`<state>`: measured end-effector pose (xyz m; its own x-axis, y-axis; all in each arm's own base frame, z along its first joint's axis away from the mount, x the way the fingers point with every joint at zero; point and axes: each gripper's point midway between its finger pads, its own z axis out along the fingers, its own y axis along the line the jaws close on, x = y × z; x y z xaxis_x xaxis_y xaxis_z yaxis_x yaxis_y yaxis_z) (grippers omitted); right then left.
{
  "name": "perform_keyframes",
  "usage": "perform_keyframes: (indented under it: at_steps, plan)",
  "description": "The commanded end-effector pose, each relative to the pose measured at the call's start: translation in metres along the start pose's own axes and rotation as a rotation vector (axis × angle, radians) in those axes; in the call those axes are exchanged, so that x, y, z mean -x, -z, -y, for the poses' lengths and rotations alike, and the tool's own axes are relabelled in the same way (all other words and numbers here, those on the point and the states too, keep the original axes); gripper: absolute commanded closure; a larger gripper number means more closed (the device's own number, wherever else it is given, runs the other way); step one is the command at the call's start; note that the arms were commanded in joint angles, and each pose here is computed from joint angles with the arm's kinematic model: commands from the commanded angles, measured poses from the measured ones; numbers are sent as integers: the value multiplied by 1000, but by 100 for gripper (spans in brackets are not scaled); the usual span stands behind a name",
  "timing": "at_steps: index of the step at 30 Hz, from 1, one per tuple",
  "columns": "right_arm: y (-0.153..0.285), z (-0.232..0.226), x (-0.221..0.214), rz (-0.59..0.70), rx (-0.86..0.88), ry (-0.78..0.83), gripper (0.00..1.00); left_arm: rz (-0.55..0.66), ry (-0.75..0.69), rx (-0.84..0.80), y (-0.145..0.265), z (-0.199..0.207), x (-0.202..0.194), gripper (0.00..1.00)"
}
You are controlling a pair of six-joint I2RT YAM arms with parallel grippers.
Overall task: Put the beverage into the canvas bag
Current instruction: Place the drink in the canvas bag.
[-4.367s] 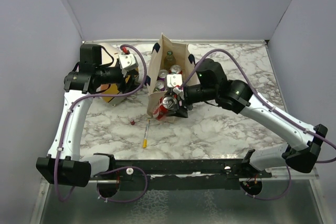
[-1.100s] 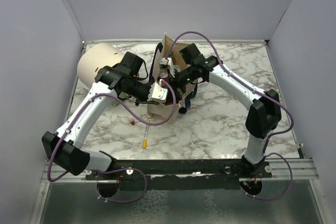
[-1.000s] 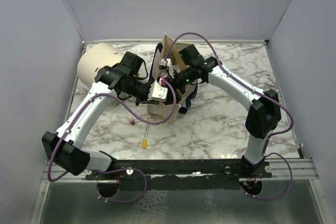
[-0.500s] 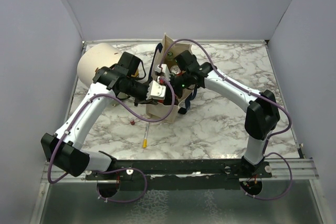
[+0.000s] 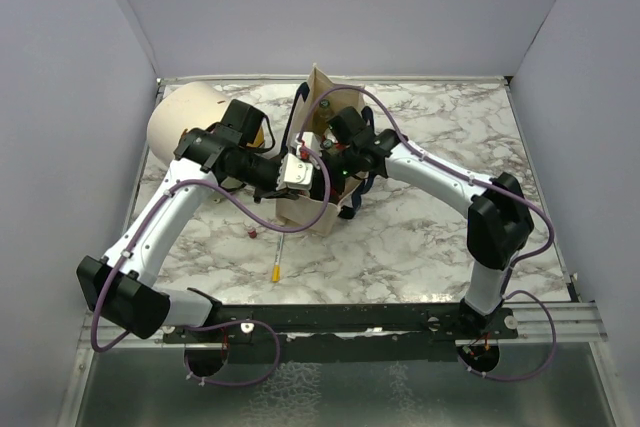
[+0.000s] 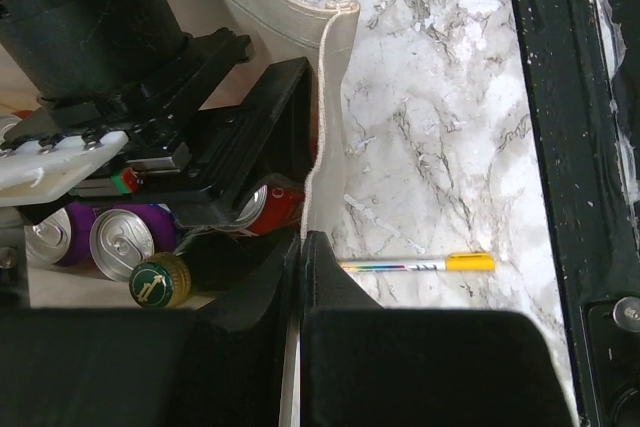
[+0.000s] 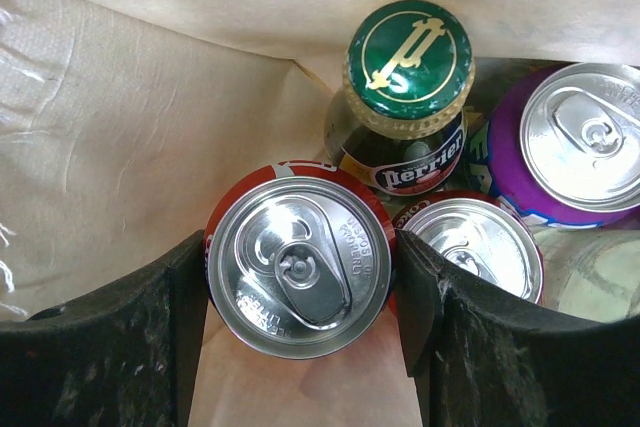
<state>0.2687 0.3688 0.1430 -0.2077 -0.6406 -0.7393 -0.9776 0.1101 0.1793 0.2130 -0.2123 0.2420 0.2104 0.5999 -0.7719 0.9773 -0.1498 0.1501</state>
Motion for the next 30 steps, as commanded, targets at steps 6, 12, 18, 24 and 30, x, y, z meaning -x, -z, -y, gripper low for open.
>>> perform_keyframes:
  at_steps: [6,12,18,24,30]
  plan:
    - [-23,-20,-45,-127,43,-39,78,119,-82,-3,8,12,25,100]
    - [-23,-25,-41,-125,81,-35,68,112,-112,-24,8,22,19,100]
    - [-19,-33,-21,-75,139,-13,59,78,-127,-54,3,32,3,100]
    - [-18,-36,-18,-67,170,-1,51,56,-137,-72,0,38,-6,100]
    - [-13,-34,-14,-61,179,-7,43,62,-135,-78,-1,37,-5,100]
